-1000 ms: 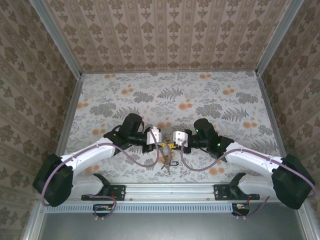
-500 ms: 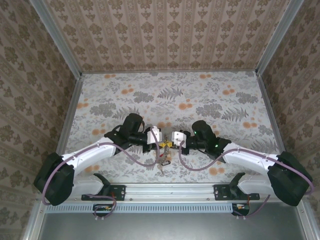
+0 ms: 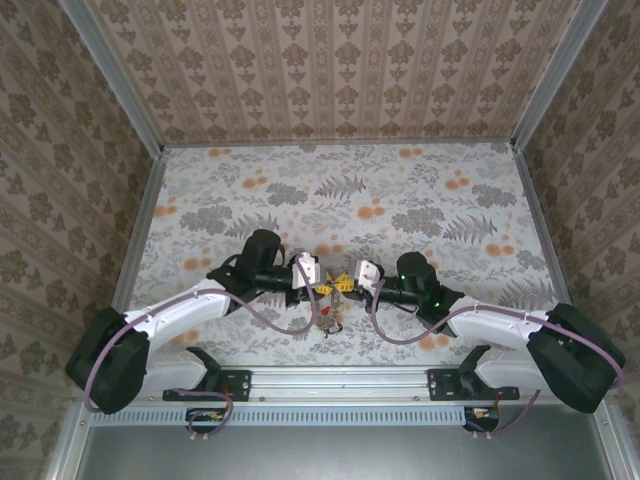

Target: Put the keys on the keyring

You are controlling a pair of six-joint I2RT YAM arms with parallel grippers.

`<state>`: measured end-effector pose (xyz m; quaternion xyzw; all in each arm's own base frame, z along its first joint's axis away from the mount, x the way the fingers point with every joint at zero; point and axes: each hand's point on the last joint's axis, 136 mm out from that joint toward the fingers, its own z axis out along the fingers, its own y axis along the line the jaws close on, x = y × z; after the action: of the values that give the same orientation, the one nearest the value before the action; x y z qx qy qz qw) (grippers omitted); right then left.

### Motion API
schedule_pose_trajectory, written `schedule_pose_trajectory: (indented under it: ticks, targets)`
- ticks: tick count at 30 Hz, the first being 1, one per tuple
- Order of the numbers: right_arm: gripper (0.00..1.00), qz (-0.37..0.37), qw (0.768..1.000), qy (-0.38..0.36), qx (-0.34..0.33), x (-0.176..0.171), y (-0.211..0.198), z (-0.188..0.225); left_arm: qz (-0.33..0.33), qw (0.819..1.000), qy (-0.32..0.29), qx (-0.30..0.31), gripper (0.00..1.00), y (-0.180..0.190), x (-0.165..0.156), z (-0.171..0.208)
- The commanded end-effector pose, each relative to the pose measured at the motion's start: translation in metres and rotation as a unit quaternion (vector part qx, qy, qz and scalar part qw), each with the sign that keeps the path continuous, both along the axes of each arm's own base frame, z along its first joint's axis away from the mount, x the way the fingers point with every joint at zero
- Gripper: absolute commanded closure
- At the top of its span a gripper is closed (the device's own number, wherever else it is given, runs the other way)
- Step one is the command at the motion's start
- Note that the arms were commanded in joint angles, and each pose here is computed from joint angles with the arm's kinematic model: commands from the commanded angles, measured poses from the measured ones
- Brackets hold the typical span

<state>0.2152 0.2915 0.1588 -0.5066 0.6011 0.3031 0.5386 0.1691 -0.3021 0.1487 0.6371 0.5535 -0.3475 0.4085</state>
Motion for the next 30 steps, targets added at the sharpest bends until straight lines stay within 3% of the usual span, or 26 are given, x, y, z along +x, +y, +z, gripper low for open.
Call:
schedule_pose_trajectory:
  ticks: [1,3,8,10,13,16,23,25,27,30]
  targets:
    - [1.00,0.008,0.999,-0.018,0.046,0.000,0.002,0.023,-0.014,1.000,0.006,-0.022,0.79,-0.001,-0.006,0.007]
    - [1.00,0.007,0.998,-0.015,0.053,0.001,0.002,0.025,-0.012,1.000,0.006,-0.027,0.82,-0.002,-0.005,0.008]
    - [1.00,0.012,0.999,-0.010,0.047,0.000,0.003,0.021,-0.008,0.999,0.002,-0.037,1.00,-0.004,-0.001,0.014]
    - [1.00,0.007,0.999,-0.011,0.038,0.002,0.001,0.017,-0.008,0.999,0.001,-0.039,1.00,-0.003,-0.001,0.016]
    - [0.90,0.001,1.000,-0.022,0.011,0.003,-0.004,0.009,0.003,1.000,-0.002,-0.022,1.00,0.000,0.002,0.013]
    - [0.73,0.015,0.998,-0.043,-0.036,-0.002,-0.008,0.003,0.015,1.000,-0.012,0.015,1.00,0.006,0.005,0.009]
    - [0.68,0.021,0.992,-0.076,-0.094,-0.003,-0.018,0.004,0.033,0.996,-0.029,0.075,1.00,0.014,0.011,0.005]
    - [0.64,-0.015,0.994,-0.066,-0.087,0.006,-0.024,0.010,0.035,0.995,-0.036,0.087,1.00,0.014,0.013,0.005]
    - [0.57,-0.108,0.992,-0.031,-0.062,0.030,-0.038,0.021,0.040,0.993,-0.045,0.099,1.00,0.015,0.014,0.005]
    - [0.49,-0.295,0.954,0.055,-0.018,0.070,-0.076,0.033,0.042,0.991,-0.059,0.112,1.00,0.017,0.018,0.006]
